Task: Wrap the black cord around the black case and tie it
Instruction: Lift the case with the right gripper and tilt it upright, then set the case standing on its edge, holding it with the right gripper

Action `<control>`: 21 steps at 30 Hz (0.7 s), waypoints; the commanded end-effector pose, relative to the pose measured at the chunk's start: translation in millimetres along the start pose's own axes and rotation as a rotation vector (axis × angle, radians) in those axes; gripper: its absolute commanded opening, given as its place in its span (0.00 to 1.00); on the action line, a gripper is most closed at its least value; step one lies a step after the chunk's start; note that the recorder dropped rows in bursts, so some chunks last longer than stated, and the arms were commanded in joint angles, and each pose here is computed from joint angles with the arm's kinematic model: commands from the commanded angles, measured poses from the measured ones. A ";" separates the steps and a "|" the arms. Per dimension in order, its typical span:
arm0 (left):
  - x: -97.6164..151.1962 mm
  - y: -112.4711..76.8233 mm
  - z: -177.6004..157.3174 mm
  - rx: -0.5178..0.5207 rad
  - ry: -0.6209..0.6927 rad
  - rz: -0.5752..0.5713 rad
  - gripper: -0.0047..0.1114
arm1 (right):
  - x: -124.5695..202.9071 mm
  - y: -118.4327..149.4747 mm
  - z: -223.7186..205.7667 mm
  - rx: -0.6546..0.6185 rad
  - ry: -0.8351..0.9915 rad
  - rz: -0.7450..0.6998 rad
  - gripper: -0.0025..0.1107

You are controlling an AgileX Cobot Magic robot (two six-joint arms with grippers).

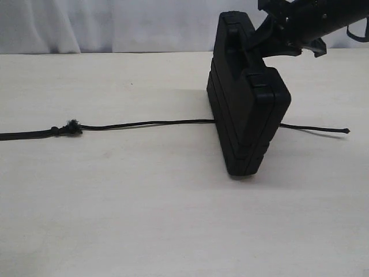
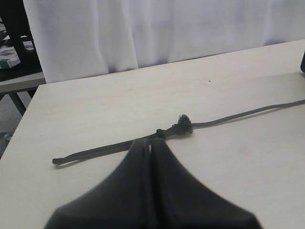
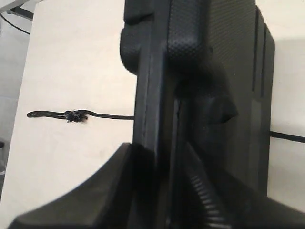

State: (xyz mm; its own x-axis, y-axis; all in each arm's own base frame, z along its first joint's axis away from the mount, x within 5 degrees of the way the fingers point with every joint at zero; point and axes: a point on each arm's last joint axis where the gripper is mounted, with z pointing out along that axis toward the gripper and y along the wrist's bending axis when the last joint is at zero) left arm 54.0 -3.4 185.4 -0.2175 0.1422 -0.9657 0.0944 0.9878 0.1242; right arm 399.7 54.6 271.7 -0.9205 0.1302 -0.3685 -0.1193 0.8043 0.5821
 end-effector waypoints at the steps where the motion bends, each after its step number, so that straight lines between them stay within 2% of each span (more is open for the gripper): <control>1: 0.1 0.0 0.2 -0.001 -0.009 -0.005 0.04 | 5.0 -29.1 15.5 0.150 0.055 -0.060 0.31; 9: 0.1 0.0 0.2 -0.001 -0.009 -0.005 0.04 | 7.0 -39.7 13.1 0.268 0.082 -0.060 0.31; 21: 0.1 -0.1 0.2 0.000 -0.009 -0.006 0.04 | 8.2 -31.8 8.6 0.219 0.092 -0.129 0.31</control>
State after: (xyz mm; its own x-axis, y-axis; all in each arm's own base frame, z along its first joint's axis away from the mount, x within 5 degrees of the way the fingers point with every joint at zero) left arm 54.0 -3.4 185.4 -0.2175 0.1422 -0.9657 0.0944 0.9878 0.1242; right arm 406.7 32.3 254.0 -0.9081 0.0478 -0.4160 -0.1270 0.9152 0.3824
